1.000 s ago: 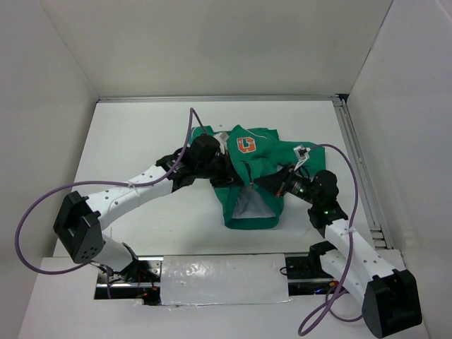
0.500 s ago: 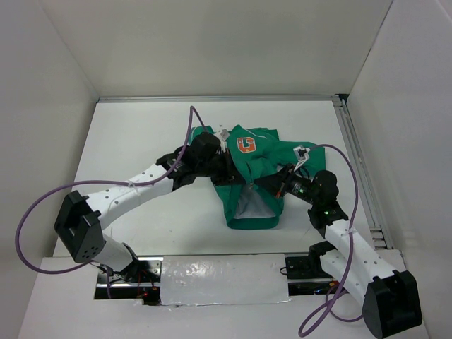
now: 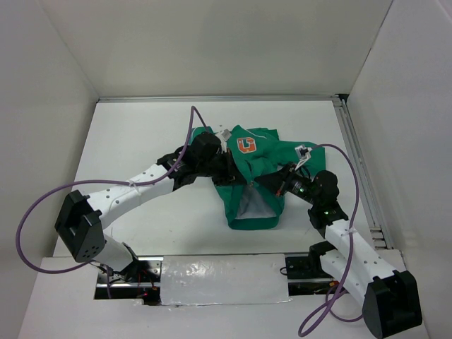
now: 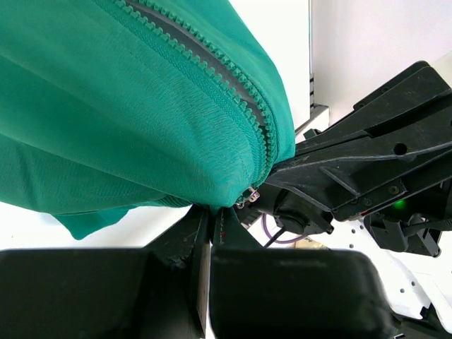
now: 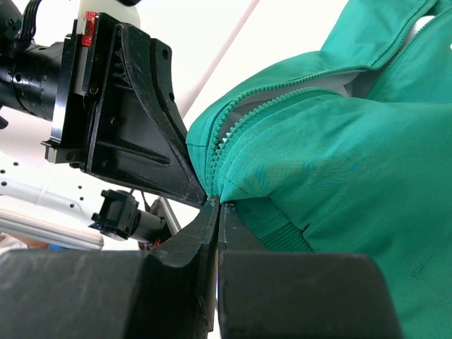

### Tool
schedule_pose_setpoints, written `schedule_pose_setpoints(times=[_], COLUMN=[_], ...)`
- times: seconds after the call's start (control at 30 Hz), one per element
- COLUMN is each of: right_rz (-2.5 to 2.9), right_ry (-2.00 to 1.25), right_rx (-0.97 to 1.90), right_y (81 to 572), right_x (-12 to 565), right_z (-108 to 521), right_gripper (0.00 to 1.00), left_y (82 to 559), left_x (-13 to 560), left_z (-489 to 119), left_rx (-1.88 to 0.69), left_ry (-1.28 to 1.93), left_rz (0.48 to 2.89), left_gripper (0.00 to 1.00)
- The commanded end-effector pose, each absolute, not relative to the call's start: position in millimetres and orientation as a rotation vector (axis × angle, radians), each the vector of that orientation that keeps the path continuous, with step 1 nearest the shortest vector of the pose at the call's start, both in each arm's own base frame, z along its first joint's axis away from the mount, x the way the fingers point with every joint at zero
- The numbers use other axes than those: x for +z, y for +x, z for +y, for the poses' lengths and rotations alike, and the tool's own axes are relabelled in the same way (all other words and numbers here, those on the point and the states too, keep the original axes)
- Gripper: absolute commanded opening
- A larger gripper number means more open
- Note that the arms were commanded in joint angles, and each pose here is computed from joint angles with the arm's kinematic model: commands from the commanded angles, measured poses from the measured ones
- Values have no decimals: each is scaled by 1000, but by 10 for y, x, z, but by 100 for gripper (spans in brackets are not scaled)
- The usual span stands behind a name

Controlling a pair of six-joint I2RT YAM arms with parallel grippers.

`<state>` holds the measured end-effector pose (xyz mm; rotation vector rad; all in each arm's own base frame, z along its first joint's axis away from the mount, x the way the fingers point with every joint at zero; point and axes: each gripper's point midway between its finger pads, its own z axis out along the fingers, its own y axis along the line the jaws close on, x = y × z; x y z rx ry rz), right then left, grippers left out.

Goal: Zip up the jacket

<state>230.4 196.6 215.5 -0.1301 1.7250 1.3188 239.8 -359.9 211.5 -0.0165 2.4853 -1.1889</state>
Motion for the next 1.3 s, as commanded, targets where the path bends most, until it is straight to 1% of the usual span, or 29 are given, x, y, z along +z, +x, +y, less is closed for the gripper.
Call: schedule_pose_setpoints(times=[0.0, 0.33, 1.27], right_rz=[1664, 1722, 1635], right_ry=[-185, -192, -159], right_rx=[1293, 1279, 1291], right_y=[2302, 2219, 2293], right_x=[2274, 2082, 2304], right_z=[1970, 1951, 1911], right_gripper=[0, 0, 0], left_y=[2380, 2424, 2400], left_x=[2406, 2484, 2360], left_z=[-3703, -3642, -3665], left_rx=[-1287, -1255, -1251], left_ry=[36, -1, 25], left_rz=[2402, 2374, 2408], left_gripper=[0, 0, 0])
